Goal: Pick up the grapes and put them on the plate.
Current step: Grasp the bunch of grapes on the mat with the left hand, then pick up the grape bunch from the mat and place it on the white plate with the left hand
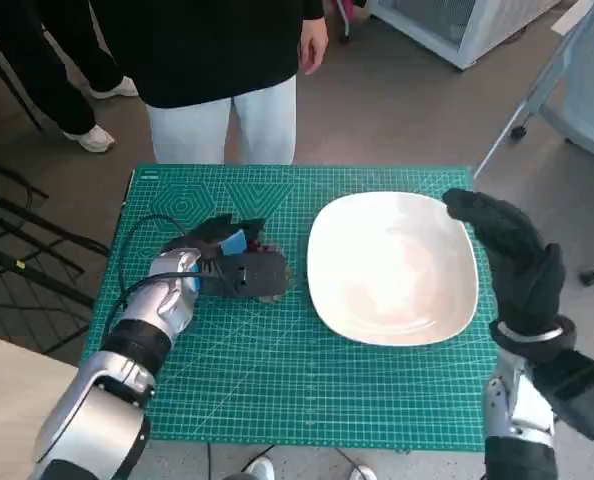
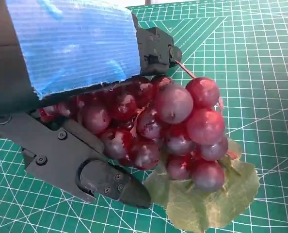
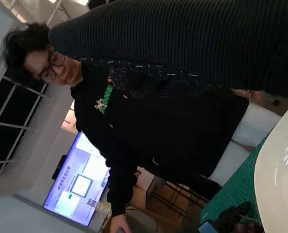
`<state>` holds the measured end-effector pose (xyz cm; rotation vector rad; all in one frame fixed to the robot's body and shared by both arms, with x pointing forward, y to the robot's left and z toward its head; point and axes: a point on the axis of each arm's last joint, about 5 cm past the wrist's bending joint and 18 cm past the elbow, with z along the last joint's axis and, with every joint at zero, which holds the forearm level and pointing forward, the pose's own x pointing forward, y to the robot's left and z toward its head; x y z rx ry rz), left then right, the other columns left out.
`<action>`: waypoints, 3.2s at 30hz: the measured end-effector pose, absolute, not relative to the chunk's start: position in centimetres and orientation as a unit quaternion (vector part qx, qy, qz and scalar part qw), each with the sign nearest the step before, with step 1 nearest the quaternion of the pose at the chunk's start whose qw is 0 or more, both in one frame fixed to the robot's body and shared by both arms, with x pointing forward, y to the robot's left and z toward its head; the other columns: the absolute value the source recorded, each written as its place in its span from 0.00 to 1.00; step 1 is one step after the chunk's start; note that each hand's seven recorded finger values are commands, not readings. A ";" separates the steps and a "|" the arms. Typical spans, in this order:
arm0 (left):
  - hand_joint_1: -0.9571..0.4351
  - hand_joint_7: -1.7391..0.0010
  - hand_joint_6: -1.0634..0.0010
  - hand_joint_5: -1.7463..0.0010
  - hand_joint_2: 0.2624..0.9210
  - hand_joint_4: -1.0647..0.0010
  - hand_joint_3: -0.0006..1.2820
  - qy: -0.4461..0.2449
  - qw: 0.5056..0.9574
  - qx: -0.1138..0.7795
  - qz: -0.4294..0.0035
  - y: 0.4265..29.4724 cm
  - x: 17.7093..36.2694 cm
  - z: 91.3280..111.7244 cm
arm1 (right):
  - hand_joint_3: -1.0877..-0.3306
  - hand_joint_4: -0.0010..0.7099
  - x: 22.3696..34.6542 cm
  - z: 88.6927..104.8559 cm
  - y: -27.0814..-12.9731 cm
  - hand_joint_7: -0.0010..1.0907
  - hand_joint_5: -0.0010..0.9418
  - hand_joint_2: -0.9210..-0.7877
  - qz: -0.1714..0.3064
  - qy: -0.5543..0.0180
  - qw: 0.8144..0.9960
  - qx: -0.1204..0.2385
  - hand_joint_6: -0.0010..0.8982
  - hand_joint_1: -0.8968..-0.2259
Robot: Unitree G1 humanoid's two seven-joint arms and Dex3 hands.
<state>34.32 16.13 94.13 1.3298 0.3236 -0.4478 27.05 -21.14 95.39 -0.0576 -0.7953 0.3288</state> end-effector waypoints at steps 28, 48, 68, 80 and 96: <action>0.45 0.97 0.67 0.98 0.71 0.76 0.00 0.168 0.750 0.606 -0.206 15.8 34.6 94.1 | 0.53 0.28 27.0 95.4 -21.2 0.32 0.00 0.00 0.160 -0.385 0.908 -0.030 0.00 0.47; 0.69 0.28 0.49 0.26 1.00 0.47 0.13 0.061 0.732 0.661 -0.153 15.0 34.1 93.7 | 0.53 0.28 27.1 95.5 -21.4 0.32 0.00 0.00 0.159 -0.384 0.909 -0.033 0.00 0.49; 0.69 0.24 0.51 0.27 1.00 0.50 0.14 0.039 0.735 0.661 -0.146 15.0 33.7 93.5 | 0.53 0.28 27.5 95.9 -21.3 0.32 0.00 0.00 0.160 -0.389 0.907 -0.034 0.00 0.49; 0.69 0.30 0.51 0.24 1.00 0.45 0.13 0.038 0.736 0.660 -0.146 15.1 33.7 93.4 | 0.53 0.28 27.5 95.8 -21.3 0.32 0.00 0.00 0.159 -0.390 0.906 -0.035 0.00 0.48; 0.69 0.29 0.51 0.25 1.00 0.45 0.12 0.039 0.740 0.657 -0.142 15.2 33.7 93.4 | 0.52 0.28 27.5 95.8 -21.3 0.32 0.00 0.00 0.159 -0.392 0.905 -0.035 0.00 0.48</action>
